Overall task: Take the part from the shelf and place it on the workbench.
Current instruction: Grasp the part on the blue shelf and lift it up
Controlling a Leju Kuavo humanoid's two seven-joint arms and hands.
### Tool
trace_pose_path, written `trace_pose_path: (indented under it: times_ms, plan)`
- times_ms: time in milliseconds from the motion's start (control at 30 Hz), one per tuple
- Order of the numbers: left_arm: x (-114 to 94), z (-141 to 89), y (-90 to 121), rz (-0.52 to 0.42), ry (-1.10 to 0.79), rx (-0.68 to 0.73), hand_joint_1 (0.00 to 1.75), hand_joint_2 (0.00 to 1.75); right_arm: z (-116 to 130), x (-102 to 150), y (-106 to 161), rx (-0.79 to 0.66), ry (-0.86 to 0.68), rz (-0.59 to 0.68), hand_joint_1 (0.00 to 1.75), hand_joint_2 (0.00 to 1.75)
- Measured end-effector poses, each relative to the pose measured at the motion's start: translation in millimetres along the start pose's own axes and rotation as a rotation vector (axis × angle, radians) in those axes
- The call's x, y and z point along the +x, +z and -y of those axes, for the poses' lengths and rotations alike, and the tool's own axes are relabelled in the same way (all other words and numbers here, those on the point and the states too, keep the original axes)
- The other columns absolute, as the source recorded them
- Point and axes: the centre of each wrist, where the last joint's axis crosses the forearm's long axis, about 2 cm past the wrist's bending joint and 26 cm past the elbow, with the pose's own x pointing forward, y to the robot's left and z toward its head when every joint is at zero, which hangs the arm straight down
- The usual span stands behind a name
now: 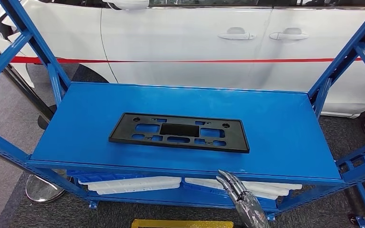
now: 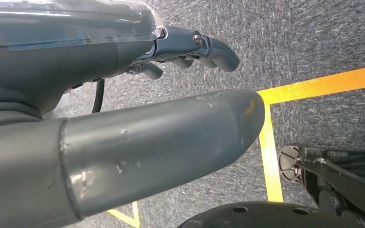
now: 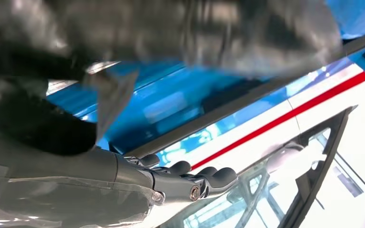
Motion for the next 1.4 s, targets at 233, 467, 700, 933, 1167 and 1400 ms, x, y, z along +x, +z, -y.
trace_pose_path:
  times_ms: [233,467,700,933,1167,1400]
  plan:
    - [0.0,-0.2,-0.1,0.005,-0.015,-0.005,0.00,0.00,-1.0,-4.5,-10.1,0.012,0.001,0.000,0.00,1.75]
    - [0.1,-0.2,-0.1,0.005,-0.018,-0.005,0.00,0.00,-2.8,-6.7,-10.8,0.015,0.002,-0.008,0.00,1.75]
    - [0.0,-0.7,-0.2,0.008,-0.032,-0.004,0.00,0.00,-4.1,-8.6,-15.6,0.045,0.003,-0.010,0.00,0.44]
    - [1.2,-1.2,-0.4,0.015,-0.071,-0.009,0.00,0.00,-4.1,-17.2,-55.9,0.095,0.035,-0.004,0.00,1.75]
    - [3.0,-1.4,-0.4,0.008,-0.094,-0.011,0.00,0.00,-1.0,-13.9,-105.0,0.057,0.059,0.028,0.00,0.00]
    - [9.1,-1.9,-0.6,0.035,-0.104,-0.011,0.00,0.00,3.4,5.8,-147.3,0.052,0.049,0.084,0.00,0.00]
